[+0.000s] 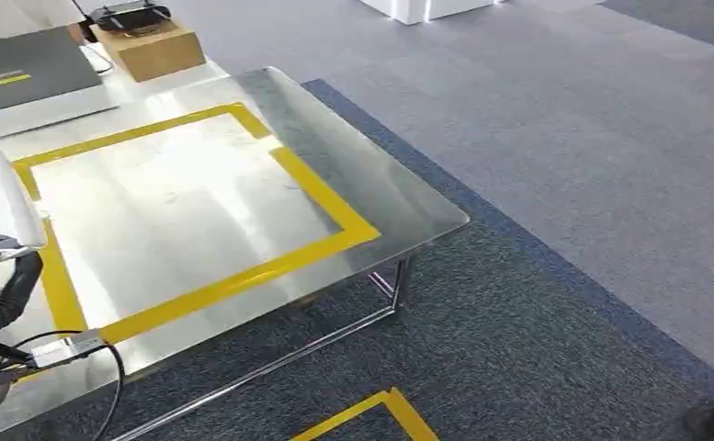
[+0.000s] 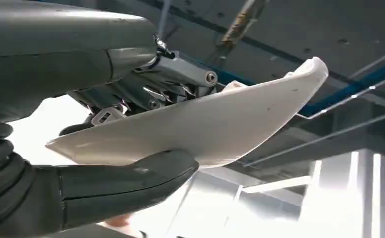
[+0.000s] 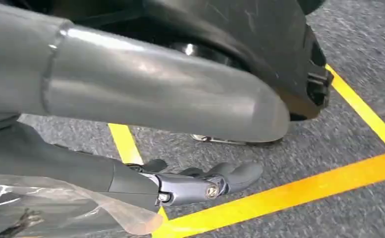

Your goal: Take the parts from the cabinet and place them on the table.

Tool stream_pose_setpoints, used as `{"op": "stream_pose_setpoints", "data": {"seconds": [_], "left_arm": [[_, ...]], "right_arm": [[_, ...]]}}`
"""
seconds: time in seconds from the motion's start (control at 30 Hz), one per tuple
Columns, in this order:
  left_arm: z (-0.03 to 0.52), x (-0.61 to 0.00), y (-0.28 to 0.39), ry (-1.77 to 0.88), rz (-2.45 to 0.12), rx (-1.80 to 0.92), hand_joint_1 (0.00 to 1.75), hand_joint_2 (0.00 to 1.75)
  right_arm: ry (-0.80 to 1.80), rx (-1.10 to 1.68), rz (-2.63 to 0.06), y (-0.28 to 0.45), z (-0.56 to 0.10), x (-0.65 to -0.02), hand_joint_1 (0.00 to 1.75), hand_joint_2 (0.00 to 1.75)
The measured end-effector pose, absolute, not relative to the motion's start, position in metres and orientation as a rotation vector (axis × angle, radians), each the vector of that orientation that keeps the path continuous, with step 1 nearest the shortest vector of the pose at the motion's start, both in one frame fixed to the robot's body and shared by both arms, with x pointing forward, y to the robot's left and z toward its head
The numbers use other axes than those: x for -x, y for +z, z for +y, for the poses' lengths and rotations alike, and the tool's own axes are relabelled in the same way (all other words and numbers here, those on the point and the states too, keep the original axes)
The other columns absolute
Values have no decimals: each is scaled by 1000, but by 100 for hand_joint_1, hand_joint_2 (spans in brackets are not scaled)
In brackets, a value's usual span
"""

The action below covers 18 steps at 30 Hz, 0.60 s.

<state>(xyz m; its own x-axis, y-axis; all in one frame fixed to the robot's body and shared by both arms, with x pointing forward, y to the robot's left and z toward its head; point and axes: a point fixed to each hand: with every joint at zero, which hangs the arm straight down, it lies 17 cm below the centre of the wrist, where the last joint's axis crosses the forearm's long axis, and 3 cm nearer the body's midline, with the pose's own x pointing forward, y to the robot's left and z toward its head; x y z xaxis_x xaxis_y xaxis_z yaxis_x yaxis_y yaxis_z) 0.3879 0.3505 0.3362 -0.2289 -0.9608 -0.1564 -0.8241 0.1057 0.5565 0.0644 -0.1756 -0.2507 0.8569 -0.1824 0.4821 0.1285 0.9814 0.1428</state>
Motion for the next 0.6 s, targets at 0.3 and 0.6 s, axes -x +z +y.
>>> {"op": "stream_pose_setpoints", "data": {"seconds": [0.3,0.6], "left_arm": [[346,-389,337,-813,-2148,-1767,175,175],[346,-390,338,-818,-2147,-1768,175,175]], "right_arm": [[-163,-106,-516,-251,-176,-65,0,0],[-165,-107,-520,-251,-177,-68,0,0]]}}
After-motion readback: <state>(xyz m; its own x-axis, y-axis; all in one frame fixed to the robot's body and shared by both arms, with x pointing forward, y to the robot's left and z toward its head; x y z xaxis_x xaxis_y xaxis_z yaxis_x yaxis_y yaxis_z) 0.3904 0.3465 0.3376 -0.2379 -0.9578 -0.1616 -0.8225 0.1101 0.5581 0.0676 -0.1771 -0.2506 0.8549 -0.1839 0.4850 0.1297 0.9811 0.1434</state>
